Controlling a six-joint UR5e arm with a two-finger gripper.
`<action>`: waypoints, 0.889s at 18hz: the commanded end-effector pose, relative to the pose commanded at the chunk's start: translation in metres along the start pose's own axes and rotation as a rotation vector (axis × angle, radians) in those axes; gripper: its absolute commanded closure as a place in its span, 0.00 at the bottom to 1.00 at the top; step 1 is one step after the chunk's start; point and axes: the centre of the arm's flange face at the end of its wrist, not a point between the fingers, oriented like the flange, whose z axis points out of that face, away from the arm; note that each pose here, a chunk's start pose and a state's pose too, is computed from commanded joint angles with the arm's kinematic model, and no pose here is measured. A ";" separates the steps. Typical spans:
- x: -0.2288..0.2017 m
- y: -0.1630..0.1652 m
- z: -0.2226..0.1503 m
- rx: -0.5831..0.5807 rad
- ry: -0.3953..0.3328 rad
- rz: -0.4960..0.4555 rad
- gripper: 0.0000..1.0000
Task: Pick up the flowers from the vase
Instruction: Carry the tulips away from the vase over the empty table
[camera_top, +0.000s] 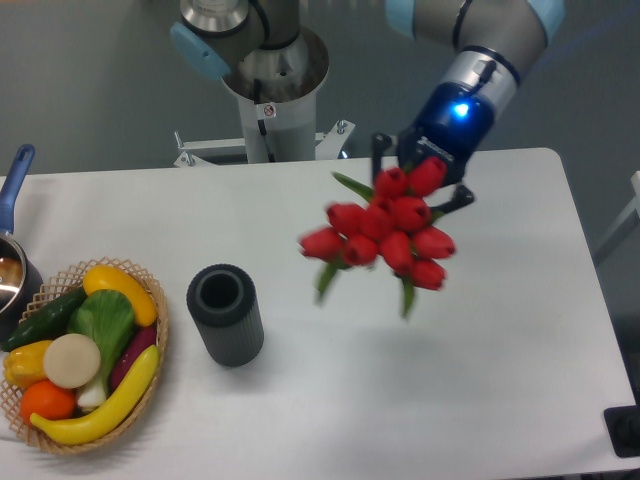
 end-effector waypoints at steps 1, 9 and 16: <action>-0.004 0.008 -0.002 -0.058 -0.028 0.007 0.86; -0.028 0.057 -0.016 -0.401 -0.166 -0.017 0.86; -0.043 0.077 -0.021 -0.559 -0.200 0.030 0.85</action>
